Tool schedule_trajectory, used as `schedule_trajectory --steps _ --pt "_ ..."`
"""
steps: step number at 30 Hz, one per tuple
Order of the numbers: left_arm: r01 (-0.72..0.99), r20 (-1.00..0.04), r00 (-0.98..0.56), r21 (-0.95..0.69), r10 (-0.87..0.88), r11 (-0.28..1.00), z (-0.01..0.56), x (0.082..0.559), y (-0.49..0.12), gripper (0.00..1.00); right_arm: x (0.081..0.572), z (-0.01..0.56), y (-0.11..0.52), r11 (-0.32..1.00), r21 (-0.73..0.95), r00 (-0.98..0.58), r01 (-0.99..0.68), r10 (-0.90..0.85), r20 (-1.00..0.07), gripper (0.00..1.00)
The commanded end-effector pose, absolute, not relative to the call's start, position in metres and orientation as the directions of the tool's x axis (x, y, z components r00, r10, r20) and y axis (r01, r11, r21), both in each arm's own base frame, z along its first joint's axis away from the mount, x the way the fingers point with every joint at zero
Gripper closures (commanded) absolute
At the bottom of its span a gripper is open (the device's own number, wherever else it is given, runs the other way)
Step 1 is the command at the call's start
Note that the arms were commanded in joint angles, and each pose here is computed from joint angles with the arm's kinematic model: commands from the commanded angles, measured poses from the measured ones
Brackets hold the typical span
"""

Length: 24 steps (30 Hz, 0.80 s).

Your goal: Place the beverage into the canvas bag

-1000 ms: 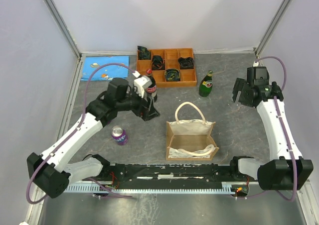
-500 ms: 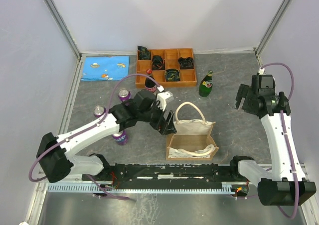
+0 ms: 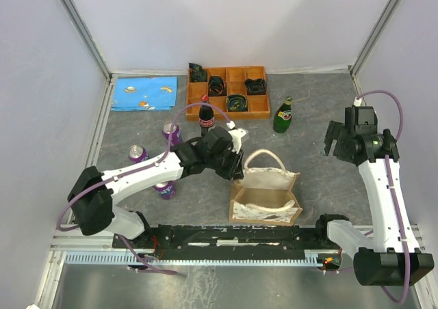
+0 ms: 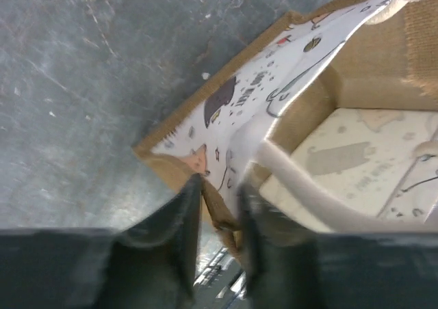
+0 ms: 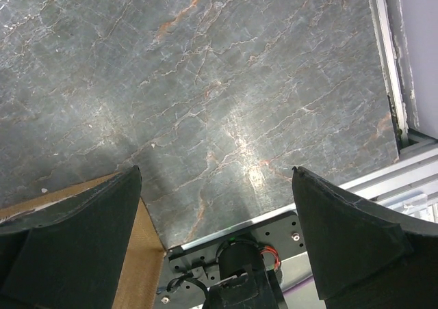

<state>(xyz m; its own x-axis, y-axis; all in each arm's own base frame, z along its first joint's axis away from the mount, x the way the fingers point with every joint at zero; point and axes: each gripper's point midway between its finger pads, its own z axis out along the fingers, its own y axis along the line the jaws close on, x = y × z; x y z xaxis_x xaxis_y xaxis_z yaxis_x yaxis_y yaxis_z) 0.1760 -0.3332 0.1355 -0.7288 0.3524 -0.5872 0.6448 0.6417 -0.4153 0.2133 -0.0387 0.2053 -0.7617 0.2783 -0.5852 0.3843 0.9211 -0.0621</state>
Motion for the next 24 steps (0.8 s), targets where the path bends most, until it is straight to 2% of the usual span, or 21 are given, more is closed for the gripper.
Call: schedule_trajectory --steps 1,2,3,8,14,19,24 --pt "0.706 -0.684 -0.635 -0.326 0.359 0.628 0.165 0.200 -0.347 0.85 0.214 0.220 -0.038 0.933 -0.051 -0.746 0.356 0.251 -0.617 0.01" --pt "0.728 -0.698 -0.608 -0.299 0.379 0.617 0.170 0.203 -0.348 0.93 0.215 0.222 -0.036 0.940 -0.044 -0.747 0.338 0.239 -0.620 0.01" --pt "0.753 -0.713 -0.574 -0.267 0.403 0.601 0.175 0.206 -0.348 0.97 0.217 0.224 -0.032 0.950 -0.033 -0.748 0.312 0.224 -0.625 0.03" --pt "0.849 -0.736 -0.438 -0.151 0.516 0.506 0.191 0.221 -0.344 0.97 0.231 0.239 0.006 0.993 0.092 -0.741 0.078 0.119 -0.660 0.08" --pt "0.924 -0.741 -0.299 -0.069 0.601 0.375 0.195 0.252 -0.341 0.97 0.233 0.259 0.059 0.942 0.266 -0.710 -0.204 0.045 -0.703 0.12" --pt "0.949 -0.714 -0.244 -0.036 0.656 0.314 0.184 0.274 -0.345 0.97 0.223 0.283 0.089 0.867 0.345 -0.667 -0.361 0.019 -0.745 0.15" --pt "0.960 -0.698 -0.224 -0.036 0.680 0.279 0.175 0.288 -0.356 0.97 0.212 0.300 0.104 0.819 0.395 -0.621 -0.415 0.062 -0.782 0.17"
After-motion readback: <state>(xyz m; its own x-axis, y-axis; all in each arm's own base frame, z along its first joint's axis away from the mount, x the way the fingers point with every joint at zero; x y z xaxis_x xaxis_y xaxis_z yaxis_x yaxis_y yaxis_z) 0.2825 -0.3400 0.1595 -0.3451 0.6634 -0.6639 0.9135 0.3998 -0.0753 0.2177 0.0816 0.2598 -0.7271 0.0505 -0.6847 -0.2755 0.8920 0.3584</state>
